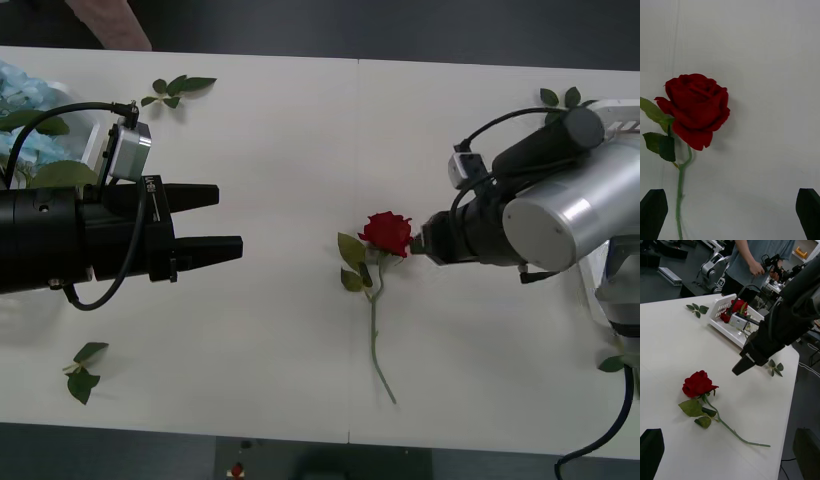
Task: Put the red flowers into the right box and the blue flowers into the left box
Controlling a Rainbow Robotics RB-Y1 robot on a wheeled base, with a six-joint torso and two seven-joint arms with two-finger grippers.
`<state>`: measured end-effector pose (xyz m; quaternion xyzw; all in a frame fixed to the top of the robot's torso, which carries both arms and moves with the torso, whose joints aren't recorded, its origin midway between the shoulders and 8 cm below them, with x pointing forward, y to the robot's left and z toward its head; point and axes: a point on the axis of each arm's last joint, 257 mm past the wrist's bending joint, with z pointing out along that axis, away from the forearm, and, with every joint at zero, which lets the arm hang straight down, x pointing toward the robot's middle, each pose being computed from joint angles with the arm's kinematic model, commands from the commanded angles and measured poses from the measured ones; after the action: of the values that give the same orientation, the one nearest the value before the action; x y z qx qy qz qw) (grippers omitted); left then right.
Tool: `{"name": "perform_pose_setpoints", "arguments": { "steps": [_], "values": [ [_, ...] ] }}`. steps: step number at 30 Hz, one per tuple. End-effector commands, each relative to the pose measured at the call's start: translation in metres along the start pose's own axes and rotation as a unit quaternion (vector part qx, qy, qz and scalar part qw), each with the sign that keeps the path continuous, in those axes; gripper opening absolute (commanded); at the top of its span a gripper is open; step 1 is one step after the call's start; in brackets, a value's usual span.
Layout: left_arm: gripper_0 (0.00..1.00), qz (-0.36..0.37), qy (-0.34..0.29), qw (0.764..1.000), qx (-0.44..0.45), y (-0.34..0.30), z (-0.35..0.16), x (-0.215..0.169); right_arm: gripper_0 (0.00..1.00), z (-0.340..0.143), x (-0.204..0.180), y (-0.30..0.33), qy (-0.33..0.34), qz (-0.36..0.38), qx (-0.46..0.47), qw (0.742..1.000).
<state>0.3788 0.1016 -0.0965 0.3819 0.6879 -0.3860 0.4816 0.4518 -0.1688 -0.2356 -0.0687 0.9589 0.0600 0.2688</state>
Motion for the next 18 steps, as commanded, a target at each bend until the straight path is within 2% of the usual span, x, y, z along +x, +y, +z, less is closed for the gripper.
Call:
{"name": "perform_pose_setpoints", "arguments": {
  "steps": [1,18],
  "values": [
    [1.00,0.030,0.000,0.999,0.011,-0.010,0.001,-0.010,1.00,0.008,-0.018,0.019,-0.027,-0.005,-0.006,1.000],
    [1.00,0.030,0.000,0.999,0.011,-0.010,0.001,-0.010,1.00,0.075,-0.015,0.042,-0.023,0.003,0.029,0.999]
  ]
}}
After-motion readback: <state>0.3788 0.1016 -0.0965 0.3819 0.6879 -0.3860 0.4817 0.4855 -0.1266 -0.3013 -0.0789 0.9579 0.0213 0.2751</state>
